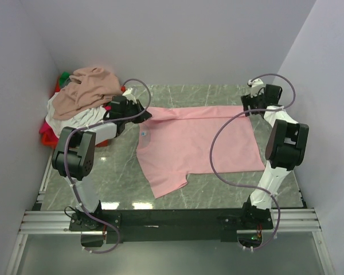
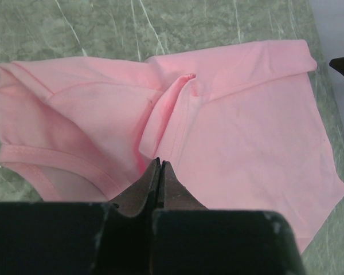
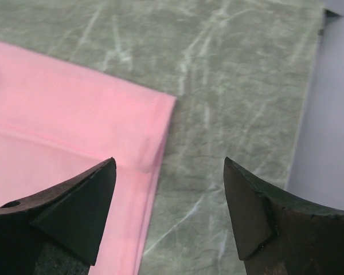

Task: Fold and stack the t-shirts
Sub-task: Fold the tshirt

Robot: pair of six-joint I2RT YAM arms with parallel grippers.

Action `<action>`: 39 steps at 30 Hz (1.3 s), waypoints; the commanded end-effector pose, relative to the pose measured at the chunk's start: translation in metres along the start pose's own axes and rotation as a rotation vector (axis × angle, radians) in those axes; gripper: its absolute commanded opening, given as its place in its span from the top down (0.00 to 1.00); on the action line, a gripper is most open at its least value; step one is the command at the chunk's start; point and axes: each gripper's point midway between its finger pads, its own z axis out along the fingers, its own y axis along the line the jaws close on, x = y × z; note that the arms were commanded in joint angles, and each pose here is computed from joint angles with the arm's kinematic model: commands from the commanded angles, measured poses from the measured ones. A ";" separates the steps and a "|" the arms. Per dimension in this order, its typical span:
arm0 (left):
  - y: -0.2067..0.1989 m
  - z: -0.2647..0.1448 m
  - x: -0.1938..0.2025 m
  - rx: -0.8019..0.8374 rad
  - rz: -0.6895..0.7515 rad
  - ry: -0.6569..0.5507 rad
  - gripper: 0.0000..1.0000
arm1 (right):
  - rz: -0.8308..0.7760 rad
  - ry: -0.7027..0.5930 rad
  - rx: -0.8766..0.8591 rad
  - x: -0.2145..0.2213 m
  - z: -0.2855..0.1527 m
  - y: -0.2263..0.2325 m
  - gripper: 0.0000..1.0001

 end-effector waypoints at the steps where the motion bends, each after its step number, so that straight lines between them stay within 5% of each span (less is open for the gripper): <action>1: -0.013 -0.008 -0.009 0.016 0.047 -0.027 1.00 | -0.018 -0.022 -0.131 -0.010 -0.024 0.016 0.18; 12: -0.002 -0.014 0.024 -0.035 0.047 0.042 0.91 | 0.017 -0.072 -0.268 -0.019 -0.054 0.048 0.16; 18: -0.012 -0.042 0.026 -0.069 0.087 -0.031 0.31 | 0.029 -0.095 -0.333 -0.023 -0.071 0.065 0.14; 20: -0.018 -0.045 0.006 -0.084 0.115 -0.084 0.27 | 0.031 -0.089 -0.367 -0.021 -0.076 0.074 0.14; 23: -0.036 -0.022 -0.023 -0.012 0.202 -0.052 0.26 | 0.016 -0.098 -0.452 -0.026 -0.089 0.093 0.14; 30: -0.023 0.046 -0.002 0.065 0.353 0.287 0.27 | 0.009 -0.119 -0.572 -0.024 -0.115 0.121 0.11; 39: -0.023 0.079 0.028 0.107 0.397 0.401 0.28 | 0.023 -0.100 -0.601 -0.013 -0.124 0.131 0.11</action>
